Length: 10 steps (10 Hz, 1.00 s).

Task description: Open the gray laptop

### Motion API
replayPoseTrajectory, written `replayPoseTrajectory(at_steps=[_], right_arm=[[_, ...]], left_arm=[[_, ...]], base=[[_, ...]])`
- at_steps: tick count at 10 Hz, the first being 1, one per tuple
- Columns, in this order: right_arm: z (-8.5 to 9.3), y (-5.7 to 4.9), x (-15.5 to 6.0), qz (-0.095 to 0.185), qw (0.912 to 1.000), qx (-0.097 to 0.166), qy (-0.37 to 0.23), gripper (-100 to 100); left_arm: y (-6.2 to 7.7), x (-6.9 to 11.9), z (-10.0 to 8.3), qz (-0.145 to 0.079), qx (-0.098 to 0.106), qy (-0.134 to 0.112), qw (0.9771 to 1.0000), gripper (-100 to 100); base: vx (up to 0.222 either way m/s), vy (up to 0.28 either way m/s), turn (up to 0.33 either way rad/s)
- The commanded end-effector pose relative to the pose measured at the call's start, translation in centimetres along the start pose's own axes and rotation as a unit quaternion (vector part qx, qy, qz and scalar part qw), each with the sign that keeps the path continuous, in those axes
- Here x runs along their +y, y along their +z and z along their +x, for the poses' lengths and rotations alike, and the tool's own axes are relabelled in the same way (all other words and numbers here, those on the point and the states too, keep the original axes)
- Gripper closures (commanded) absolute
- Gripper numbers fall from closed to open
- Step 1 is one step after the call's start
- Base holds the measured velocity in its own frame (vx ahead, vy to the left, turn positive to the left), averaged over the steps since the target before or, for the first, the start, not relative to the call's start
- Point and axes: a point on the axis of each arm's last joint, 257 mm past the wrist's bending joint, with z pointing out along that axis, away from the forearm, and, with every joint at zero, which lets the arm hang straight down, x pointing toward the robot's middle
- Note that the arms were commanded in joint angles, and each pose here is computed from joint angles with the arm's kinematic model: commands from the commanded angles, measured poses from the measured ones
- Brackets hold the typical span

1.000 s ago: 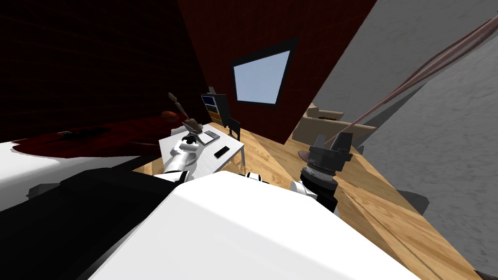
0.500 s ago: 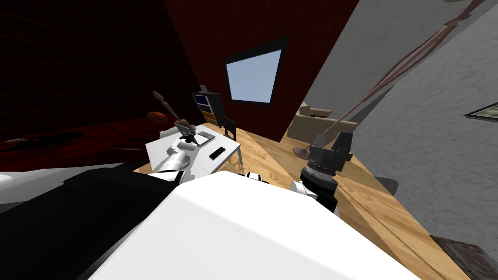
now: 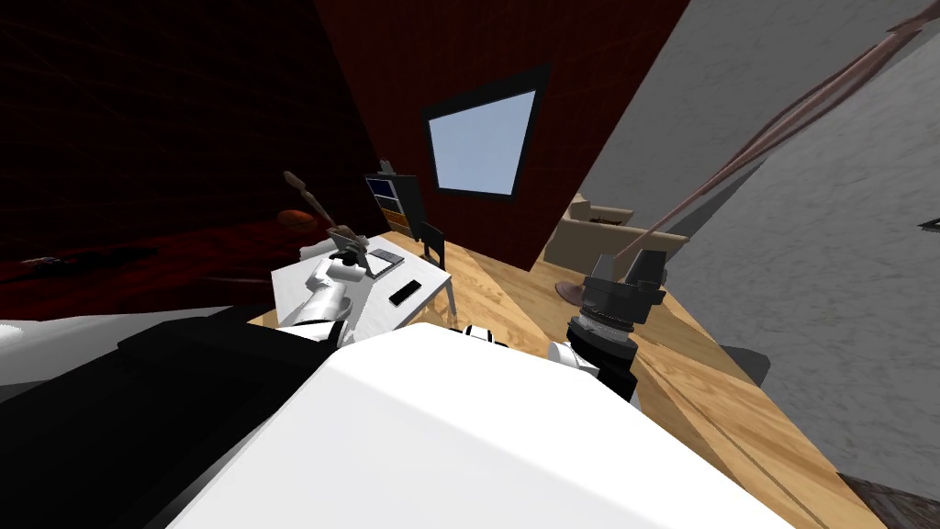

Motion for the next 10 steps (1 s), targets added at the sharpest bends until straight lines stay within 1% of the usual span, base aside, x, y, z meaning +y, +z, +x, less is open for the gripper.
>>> replayPoseTrajectory(at_steps=[1,2,3,4,5,6,8,10], right_arm=[[0.0,0.0,0.0,0.000,1.0000,0.000,0.000,0],[0.0,0.0,0.0,0.000,1.0000,0.000,0.000,0],[0.0,0.0,0.0,0.000,1.0000,0.000,0.000,0],[0.0,0.0,0.0,0.000,1.0000,0.000,0.000,0],[0.0,0.0,0.0,0.000,1.0000,0.000,0.000,0],[0.0,0.0,0.0,0.000,1.0000,0.000,0.000,0],[0.0,0.0,0.0,0.000,1.0000,0.000,0.000,0],[0.0,0.0,0.0,0.000,1.0000,0.000,0.000,0]], left_arm=[[0.0,0.8,-2.3,-0.014,-0.020,-0.016,0.9996,-100],[0.0,1.1,-3.3,-0.020,-0.028,-0.023,0.9991,-100],[0.1,0.9,-2.6,-0.016,-0.023,-0.018,0.9994,-100],[0.1,1.0,-2.7,-0.017,-0.024,-0.019,0.9994,-100],[0.1,1.0,-2.7,-0.017,-0.024,-0.019,0.9994,100],[0.3,1.9,-2.9,-0.034,-0.018,0.007,0.9992,100],[0.4,2.8,-3.0,-0.051,-0.012,0.033,0.9981,100],[0.5,3.7,-3.2,-0.068,-0.006,0.059,0.9959,100]], base=[[0.140,-0.046,0.065],[0.138,-0.062,0.058],[0.059,-0.032,0.013],[0.014,-0.006,-0.004],[0.007,-0.003,-0.001],[0.022,-0.006,-0.148],[0.033,-0.007,-0.118],[0.035,-0.004,-0.093]])
